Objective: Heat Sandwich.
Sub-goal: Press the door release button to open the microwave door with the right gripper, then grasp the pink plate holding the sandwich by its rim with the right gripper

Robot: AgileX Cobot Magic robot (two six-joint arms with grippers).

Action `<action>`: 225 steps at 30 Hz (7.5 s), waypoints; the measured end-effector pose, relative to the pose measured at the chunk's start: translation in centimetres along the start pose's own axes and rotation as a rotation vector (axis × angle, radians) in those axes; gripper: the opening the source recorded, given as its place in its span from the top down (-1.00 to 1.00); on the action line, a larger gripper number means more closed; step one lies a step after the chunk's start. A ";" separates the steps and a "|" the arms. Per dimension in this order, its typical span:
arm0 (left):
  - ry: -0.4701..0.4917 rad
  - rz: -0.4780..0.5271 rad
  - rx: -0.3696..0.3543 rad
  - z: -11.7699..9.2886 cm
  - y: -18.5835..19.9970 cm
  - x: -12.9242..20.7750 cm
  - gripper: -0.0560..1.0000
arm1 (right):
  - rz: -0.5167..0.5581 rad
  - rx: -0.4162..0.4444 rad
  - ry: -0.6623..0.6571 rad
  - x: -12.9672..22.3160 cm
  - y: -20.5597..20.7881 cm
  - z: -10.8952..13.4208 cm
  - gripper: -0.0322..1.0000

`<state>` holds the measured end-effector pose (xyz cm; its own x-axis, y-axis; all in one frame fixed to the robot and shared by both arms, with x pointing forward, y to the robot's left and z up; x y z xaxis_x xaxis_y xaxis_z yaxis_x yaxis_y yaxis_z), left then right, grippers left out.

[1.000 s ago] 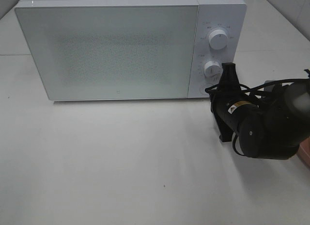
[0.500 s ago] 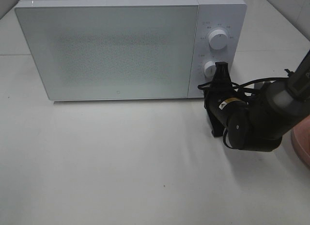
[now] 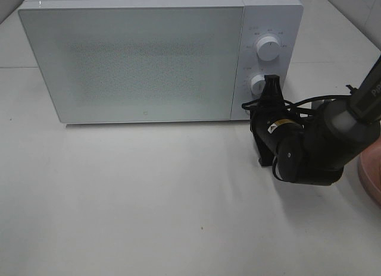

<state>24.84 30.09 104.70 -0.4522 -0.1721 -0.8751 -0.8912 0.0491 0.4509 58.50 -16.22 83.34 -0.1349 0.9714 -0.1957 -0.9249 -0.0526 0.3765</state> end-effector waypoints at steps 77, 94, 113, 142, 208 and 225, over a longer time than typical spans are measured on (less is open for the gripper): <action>0.000 0.000 0.000 0.0 0.0 0.0 -0.94 | 0.108 0.075 0.066 -0.2 1.3 2.3 0.92; 0.000 0.000 0.000 0.0 0.0 0.0 -0.94 | 0.220 0.165 0.213 -0.7 5.4 2.3 0.92; 0.000 0.000 0.000 0.0 0.0 0.0 -0.94 | 0.605 0.194 1.089 -1.1 11.7 4.9 0.85; 0.000 0.000 0.000 0.0 0.0 0.0 -0.94 | 0.805 0.538 1.389 -9.2 16.9 4.2 -0.22; 0.000 0.000 0.000 0.0 0.0 0.0 -0.94 | 0.932 0.787 1.412 -12.5 8.4 -1.6 -0.34; 0.000 0.000 0.000 0.0 0.0 0.0 -0.94 | 0.921 0.798 1.442 -12.9 8.2 -1.4 0.89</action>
<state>24.84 30.09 104.70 -0.4522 -0.1721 -0.8751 -0.8912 0.0491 0.4509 52.11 -29.47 87.67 -0.9718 -0.2273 -0.0627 -0.0971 0.1435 0.9849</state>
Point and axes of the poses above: a point on each arm's last joint axis where the gripper is mounted, y pointing back along that axis away from the gripper, z along the wrist's bending axis when the last joint is at zero, x = y × z, the point moved 2 cm from there along -y, pointing out along that axis toward the gripper, and after that the axes turned 11 degrees about y, right-handed, at the moved point
